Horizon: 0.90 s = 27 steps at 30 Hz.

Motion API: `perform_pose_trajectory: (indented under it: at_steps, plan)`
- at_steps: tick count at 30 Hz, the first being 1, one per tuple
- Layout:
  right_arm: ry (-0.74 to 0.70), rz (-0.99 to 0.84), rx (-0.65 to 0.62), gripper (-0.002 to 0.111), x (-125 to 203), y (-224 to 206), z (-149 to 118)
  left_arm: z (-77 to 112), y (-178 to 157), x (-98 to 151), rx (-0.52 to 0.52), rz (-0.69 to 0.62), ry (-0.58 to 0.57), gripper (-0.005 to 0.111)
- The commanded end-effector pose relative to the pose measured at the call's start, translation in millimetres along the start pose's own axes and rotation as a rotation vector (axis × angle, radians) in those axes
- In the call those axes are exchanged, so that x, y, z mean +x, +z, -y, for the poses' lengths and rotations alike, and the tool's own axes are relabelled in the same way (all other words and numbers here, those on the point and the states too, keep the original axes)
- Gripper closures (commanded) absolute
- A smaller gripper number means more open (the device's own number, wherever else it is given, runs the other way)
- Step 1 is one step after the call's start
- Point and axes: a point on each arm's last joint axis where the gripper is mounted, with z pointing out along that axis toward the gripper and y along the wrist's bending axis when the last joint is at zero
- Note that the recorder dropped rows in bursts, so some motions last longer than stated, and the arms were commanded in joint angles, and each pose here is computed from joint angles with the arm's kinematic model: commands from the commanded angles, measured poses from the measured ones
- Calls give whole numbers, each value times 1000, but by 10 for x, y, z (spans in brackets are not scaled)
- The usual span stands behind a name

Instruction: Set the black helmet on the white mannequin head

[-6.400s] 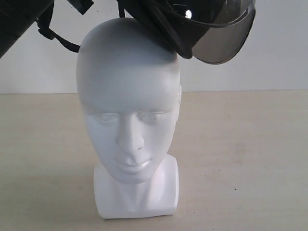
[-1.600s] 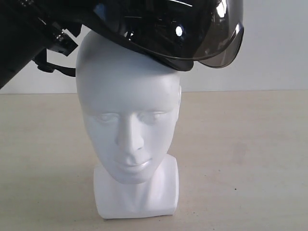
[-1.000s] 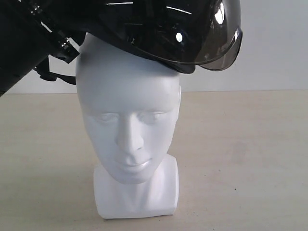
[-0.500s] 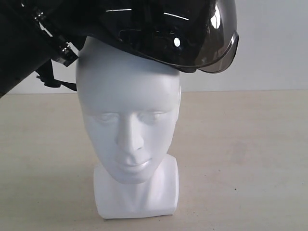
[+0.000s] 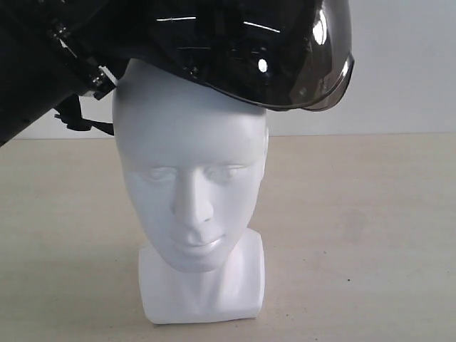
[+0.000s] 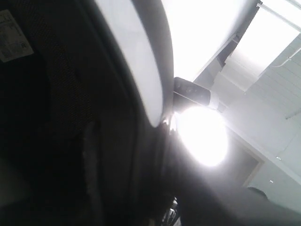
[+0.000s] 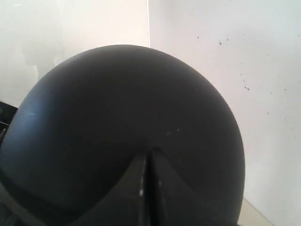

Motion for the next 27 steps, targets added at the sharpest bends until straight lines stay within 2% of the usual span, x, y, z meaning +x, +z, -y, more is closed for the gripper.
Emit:
perform_pose_trajectory:
  at_steps: [1,7,12,25,27]
  plan:
    - [-21,-39,-10,109,-13,39,7,118,-14,97,89,-92,40,103]
    - [-10,-30,-29,109,-81,28,-23,118,-14,97,89,-92,40,103]
    - [28,-59,-89,109,13,80,10,118,-14,97,89,-92,33,103]
    - [37,-62,-94,109,31,117,11,130,-16,106,103,-102,37,102]
    - [37,-63,-99,109,32,117,7,132,-17,117,105,-113,42,99]
